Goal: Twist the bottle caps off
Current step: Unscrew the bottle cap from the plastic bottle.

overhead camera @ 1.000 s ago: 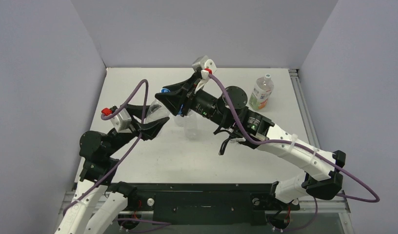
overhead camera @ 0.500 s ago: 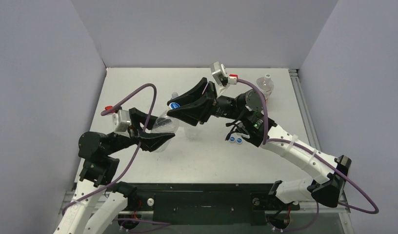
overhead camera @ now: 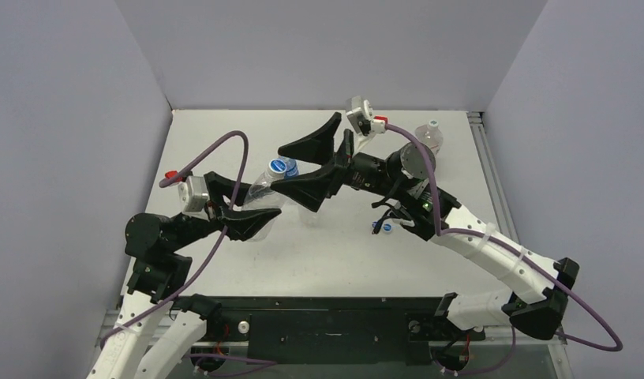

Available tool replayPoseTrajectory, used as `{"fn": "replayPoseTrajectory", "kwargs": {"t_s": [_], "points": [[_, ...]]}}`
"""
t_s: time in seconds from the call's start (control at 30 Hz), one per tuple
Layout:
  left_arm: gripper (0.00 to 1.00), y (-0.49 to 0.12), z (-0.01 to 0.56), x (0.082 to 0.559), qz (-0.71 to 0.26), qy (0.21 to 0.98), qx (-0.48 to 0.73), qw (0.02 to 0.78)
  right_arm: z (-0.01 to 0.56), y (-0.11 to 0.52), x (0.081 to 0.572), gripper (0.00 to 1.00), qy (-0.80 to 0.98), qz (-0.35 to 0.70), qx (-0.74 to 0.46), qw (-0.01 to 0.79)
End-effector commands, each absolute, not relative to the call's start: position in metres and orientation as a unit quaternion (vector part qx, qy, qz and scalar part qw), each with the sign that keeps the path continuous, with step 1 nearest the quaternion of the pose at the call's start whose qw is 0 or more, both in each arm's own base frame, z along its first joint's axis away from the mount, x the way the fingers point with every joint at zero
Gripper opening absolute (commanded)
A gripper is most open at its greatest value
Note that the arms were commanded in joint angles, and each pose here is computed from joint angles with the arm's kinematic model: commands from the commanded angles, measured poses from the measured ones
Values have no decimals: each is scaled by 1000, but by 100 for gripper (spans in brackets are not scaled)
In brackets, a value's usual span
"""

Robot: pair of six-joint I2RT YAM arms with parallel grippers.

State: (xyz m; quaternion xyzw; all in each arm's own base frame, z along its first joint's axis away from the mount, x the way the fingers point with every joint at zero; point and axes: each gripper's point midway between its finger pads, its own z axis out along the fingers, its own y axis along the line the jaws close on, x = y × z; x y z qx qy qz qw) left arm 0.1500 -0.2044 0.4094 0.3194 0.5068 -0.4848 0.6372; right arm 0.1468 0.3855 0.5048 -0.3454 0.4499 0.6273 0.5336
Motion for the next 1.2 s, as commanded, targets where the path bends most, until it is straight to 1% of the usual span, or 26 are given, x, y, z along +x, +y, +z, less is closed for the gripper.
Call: {"fn": "replayPoseTrajectory", "kwargs": {"t_s": [0.0,0.03,0.07,0.1,0.13,0.17,0.2,0.33,0.4,0.47,0.53,0.7,0.83,0.97,1.0,1.03,1.07,1.1,1.13,1.17], "points": [[4,-190,424,172,-421,501,289,699,542,348,163,81,470,559,-285,621],[4,-188,423,176,-414,504,282,703,537,346,173,81,497,540,-266,624],[4,-187,421,179,-407,507,279,707,547,339,180,82,506,526,-243,638],[4,-184,420,184,-398,511,269,712,534,340,189,82,539,508,-236,630],[4,-182,419,188,-388,513,267,718,542,335,198,82,552,490,-207,642],[4,-178,418,194,-376,520,253,724,531,334,204,83,578,467,-205,636],[4,-176,417,198,-365,522,250,729,538,331,209,83,587,449,-180,649],[4,-165,413,213,-327,536,227,745,530,343,207,84,617,390,-172,661],[4,-163,411,217,-319,538,223,747,526,352,208,84,628,376,-172,659],[4,-162,411,218,-317,538,221,749,522,361,206,82,634,376,-176,653],[4,-161,412,218,-315,537,219,751,520,370,204,78,633,384,-181,648],[4,-160,410,220,-310,541,218,751,523,383,199,75,622,409,-184,642],[4,-160,408,221,-307,543,216,751,524,389,197,67,618,421,-185,638],[4,-159,406,222,-306,546,215,749,524,393,195,55,616,432,-185,632],[4,-159,406,222,-306,547,215,749,524,394,195,50,615,434,-184,632],[4,-159,406,222,-306,547,215,749,522,395,195,46,616,435,-185,630],[4,-159,405,222,-306,547,215,749,523,395,195,39,615,438,-183,629],[4,-159,405,222,-305,547,214,749,522,395,195,35,615,440,-184,628],[4,-159,406,222,-305,547,214,750,522,396,195,27,616,443,-183,625],[4,-159,406,222,-305,547,213,750,522,396,194,24,615,446,-184,624]]}}
